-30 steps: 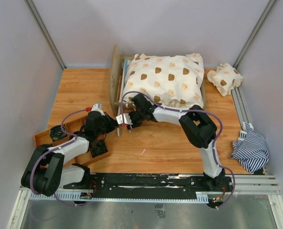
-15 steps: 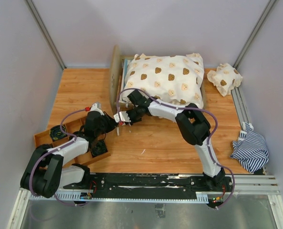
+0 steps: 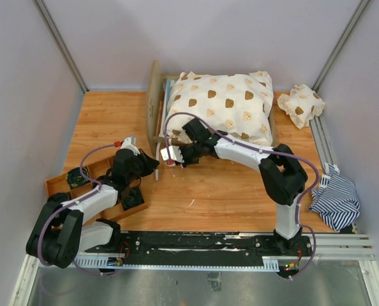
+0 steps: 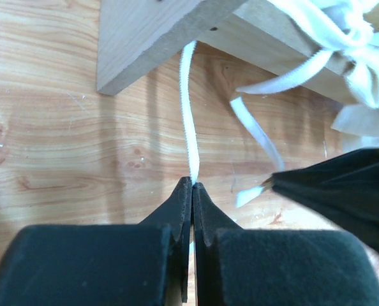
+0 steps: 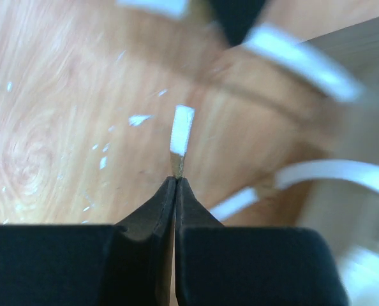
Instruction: Set up the pet bed
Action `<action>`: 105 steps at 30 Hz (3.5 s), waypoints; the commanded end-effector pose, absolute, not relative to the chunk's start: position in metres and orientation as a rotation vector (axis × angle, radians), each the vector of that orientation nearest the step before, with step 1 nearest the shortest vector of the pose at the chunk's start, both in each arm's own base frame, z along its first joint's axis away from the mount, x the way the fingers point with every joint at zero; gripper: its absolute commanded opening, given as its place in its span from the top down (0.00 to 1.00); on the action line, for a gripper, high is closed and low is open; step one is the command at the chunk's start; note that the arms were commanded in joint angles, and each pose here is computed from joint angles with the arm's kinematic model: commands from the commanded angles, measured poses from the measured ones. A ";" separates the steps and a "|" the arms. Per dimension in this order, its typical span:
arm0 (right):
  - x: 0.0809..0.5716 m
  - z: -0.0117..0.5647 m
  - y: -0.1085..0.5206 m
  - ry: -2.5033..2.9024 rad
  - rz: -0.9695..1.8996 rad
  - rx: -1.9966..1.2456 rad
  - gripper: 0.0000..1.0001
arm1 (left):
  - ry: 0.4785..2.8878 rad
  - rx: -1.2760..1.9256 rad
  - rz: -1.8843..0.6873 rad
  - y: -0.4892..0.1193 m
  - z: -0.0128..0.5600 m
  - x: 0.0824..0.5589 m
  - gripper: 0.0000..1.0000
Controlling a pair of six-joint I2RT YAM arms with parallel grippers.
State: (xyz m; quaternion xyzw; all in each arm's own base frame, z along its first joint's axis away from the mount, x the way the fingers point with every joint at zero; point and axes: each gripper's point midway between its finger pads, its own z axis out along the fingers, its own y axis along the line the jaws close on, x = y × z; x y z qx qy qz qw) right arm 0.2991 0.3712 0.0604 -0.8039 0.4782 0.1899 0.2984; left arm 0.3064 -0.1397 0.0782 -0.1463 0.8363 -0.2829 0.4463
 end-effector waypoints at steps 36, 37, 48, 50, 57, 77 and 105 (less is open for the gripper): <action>0.323 0.162 0.486 0.988 0.765 -1.420 0.98 | 1.754 -0.143 -0.926 -0.162 0.166 0.294 1.00; 0.321 0.156 0.482 0.981 0.751 -1.460 0.96 | 1.753 -0.167 -0.930 -0.161 0.166 0.295 1.00; 0.312 0.151 0.419 0.978 0.586 -1.592 0.57 | 1.772 -0.347 -0.952 -0.158 0.167 0.313 1.00; 0.305 0.150 0.411 0.935 0.549 -1.624 0.57 | 1.780 -0.409 -0.947 -0.155 0.167 0.320 1.00; 0.280 0.128 0.405 0.900 0.497 -1.693 0.59 | 1.769 -0.572 -0.983 -0.151 0.173 0.338 1.00; 0.335 0.112 0.481 1.196 0.655 -0.809 0.54 | 1.774 -0.720 -1.130 -0.150 0.184 0.344 1.00; 0.303 0.094 0.438 1.307 0.731 -0.792 1.00 | 1.815 -0.651 -0.964 -0.134 0.177 0.343 1.00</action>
